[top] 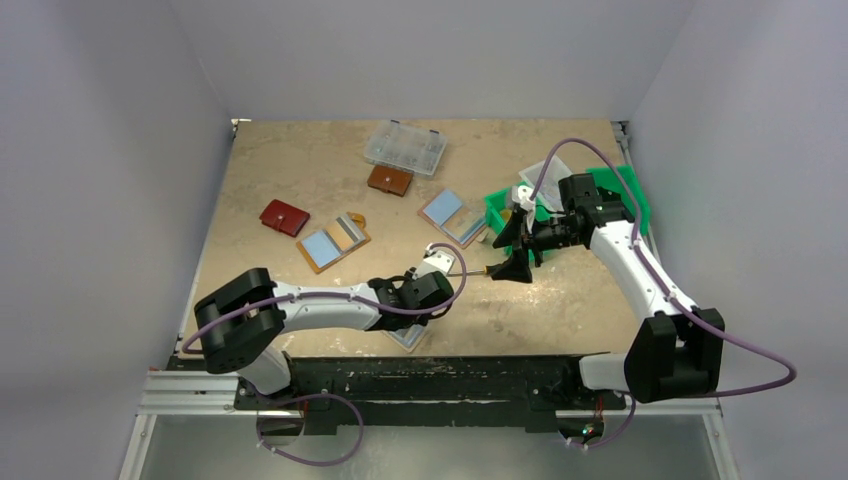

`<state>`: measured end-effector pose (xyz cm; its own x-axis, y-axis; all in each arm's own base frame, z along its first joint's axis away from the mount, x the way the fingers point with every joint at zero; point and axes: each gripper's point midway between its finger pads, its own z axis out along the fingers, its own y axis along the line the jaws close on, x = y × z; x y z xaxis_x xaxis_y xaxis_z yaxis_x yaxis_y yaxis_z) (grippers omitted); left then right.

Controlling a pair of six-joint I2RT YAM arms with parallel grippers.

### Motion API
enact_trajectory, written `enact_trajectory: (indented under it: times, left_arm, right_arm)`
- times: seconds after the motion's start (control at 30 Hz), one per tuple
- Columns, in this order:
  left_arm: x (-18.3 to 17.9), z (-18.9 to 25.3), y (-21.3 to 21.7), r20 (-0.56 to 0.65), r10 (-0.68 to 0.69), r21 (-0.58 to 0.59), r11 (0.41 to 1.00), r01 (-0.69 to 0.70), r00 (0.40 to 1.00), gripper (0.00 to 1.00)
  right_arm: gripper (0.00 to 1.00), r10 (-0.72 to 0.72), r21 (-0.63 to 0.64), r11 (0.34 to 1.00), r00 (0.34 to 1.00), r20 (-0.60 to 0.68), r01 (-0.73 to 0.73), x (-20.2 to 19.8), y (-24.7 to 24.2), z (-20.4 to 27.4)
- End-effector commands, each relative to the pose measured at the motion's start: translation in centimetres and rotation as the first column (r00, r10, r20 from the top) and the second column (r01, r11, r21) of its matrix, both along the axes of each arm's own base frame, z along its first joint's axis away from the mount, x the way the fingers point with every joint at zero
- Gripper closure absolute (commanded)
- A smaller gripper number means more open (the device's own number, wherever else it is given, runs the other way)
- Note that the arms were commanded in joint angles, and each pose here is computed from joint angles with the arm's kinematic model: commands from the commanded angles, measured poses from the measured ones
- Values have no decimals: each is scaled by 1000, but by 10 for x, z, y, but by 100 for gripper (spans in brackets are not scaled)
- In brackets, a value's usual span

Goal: Take the credit cards out of the card holder
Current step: Remove the credit card from the card holder.

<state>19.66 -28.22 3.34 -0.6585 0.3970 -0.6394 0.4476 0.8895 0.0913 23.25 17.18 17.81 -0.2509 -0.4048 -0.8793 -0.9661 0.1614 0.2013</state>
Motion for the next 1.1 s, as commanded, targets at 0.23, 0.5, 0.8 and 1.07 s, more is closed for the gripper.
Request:
enact_trajectory:
  times: [0.23, 0.5, 0.8, 1.07]
  left_arm:
    - [5, 3, 22, -12, 32, -32, 999, -32, 999, 74]
    - [7, 5, 24, -32, 50, -90, 995, -53, 998, 84]
    - [9, 6, 25, -52, 63, -132, 989, -70, 997, 91]
    - [9, 3, 25, -77, 71, -160, 984, -83, 994, 95]
  right_arm:
    - [13, 18, -8, 1000, 1000, -1, -18, -2, 2, -1]
    - [13, 22, -10, 1000, 1000, -5, -22, -3, 2, -3]
    - [13, 25, -14, 1000, 1000, -11, -25, -3, 1, -4]
    - [13, 27, -18, 999, 1000, -15, -27, -2, 1, -6]
